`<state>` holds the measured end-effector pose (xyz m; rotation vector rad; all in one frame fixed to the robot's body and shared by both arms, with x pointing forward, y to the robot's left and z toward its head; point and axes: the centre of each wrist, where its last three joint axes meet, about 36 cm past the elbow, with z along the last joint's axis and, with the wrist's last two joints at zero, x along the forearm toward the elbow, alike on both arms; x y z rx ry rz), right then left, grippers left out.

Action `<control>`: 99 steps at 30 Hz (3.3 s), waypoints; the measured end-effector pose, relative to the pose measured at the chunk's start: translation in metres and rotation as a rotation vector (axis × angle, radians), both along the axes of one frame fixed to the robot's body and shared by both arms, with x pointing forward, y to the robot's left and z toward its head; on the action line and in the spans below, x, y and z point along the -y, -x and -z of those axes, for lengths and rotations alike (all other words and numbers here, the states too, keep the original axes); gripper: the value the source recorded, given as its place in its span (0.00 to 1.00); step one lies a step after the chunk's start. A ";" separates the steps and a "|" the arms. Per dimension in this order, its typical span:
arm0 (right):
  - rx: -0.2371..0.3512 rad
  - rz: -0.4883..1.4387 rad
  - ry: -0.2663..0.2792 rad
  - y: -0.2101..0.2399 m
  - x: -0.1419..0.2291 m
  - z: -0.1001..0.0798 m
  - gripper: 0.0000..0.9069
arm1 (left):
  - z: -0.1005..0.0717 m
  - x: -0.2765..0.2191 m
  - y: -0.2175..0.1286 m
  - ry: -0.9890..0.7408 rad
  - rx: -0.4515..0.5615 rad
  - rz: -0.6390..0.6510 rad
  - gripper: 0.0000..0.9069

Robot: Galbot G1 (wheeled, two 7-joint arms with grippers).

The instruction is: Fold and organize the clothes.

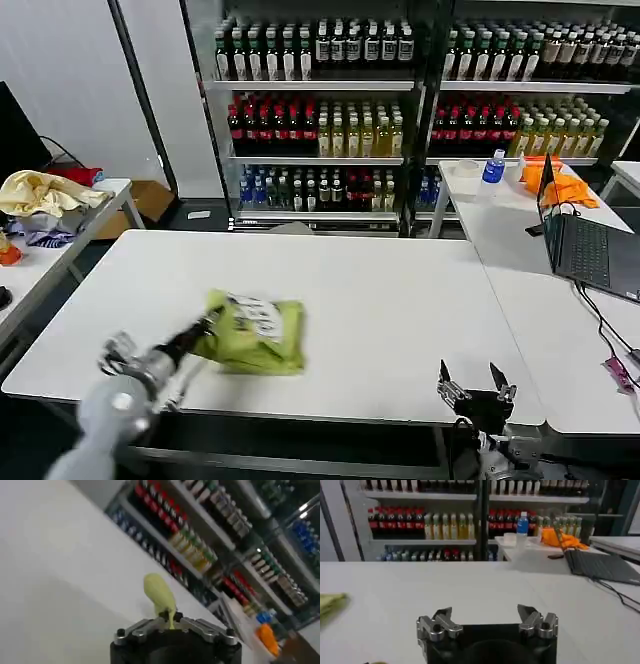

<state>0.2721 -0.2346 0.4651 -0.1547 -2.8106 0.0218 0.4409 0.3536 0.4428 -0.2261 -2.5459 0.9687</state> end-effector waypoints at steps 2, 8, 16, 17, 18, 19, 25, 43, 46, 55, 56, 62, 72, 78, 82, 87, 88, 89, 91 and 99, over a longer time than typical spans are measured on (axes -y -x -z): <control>0.004 0.001 -0.002 0.000 0.001 -0.002 1.00 | -0.024 -0.028 -0.002 -0.074 0.054 -0.023 0.01; 0.010 -0.002 -0.011 0.000 0.000 -0.005 1.00 | -0.089 -0.072 -0.001 -0.307 0.188 -0.027 0.01; 0.007 0.002 0.008 0.003 0.005 -0.001 1.00 | -0.073 -0.051 0.006 -0.633 0.225 0.056 0.01; 0.006 0.003 0.012 0.003 0.006 0.000 1.00 | -0.063 -0.045 0.006 -0.676 0.224 0.070 0.01; 0.006 0.004 0.015 0.003 0.006 0.000 1.00 | -0.052 -0.039 0.006 -0.717 0.221 0.085 0.01; 0.007 0.005 0.018 0.003 0.007 0.000 1.00 | -0.039 -0.031 0.007 -0.762 0.216 0.106 0.01; 0.004 0.015 0.032 0.005 0.010 0.002 1.00 | 0.014 0.020 0.016 -0.935 0.231 0.231 0.01; 0.015 0.030 0.039 0.009 0.015 -0.002 1.00 | 0.039 0.178 -0.015 -0.814 0.231 0.414 0.02; 0.019 0.028 0.039 0.008 0.015 -0.004 1.00 | 0.037 0.199 -0.029 -0.774 0.219 0.410 0.02; 0.026 0.024 0.041 0.009 0.014 -0.007 1.00 | 0.023 0.249 -0.055 -0.647 0.238 0.422 1.00; 0.026 0.022 0.042 0.009 0.014 -0.007 1.00 | 0.021 0.252 -0.056 -0.628 0.244 0.421 1.00; 0.038 0.007 0.050 0.008 0.012 -0.008 1.00 | 0.013 0.258 -0.059 -0.521 0.279 0.389 1.00; 0.031 -0.006 0.027 -0.003 0.003 -0.002 1.00 | -0.012 0.203 -0.044 -0.376 0.312 0.239 1.00; 0.018 -0.015 -0.044 -0.032 -0.012 0.007 1.00 | -0.015 0.145 -0.019 -0.408 0.312 0.104 1.00; -0.010 -0.016 -0.112 -0.065 -0.025 0.017 1.00 | -0.012 0.118 0.004 -0.430 0.301 0.034 1.00; -0.057 -0.010 -0.203 -0.116 -0.047 0.027 1.00 | -0.009 0.097 0.025 -0.459 0.281 -0.019 1.00; -0.068 -0.008 -0.223 -0.127 -0.052 0.029 1.00 | -0.008 0.094 0.029 -0.465 0.278 -0.026 1.00; -0.077 -0.006 -0.241 -0.137 -0.057 0.030 1.00 | -0.008 0.091 0.032 -0.471 0.276 -0.032 1.00; -0.095 -0.001 -0.277 -0.156 -0.066 0.031 1.00 | -0.008 0.088 0.037 -0.477 0.273 -0.041 1.00; -0.159 0.010 -0.400 -0.213 -0.095 0.027 0.97 | -0.006 0.079 0.046 -0.497 0.261 -0.064 1.00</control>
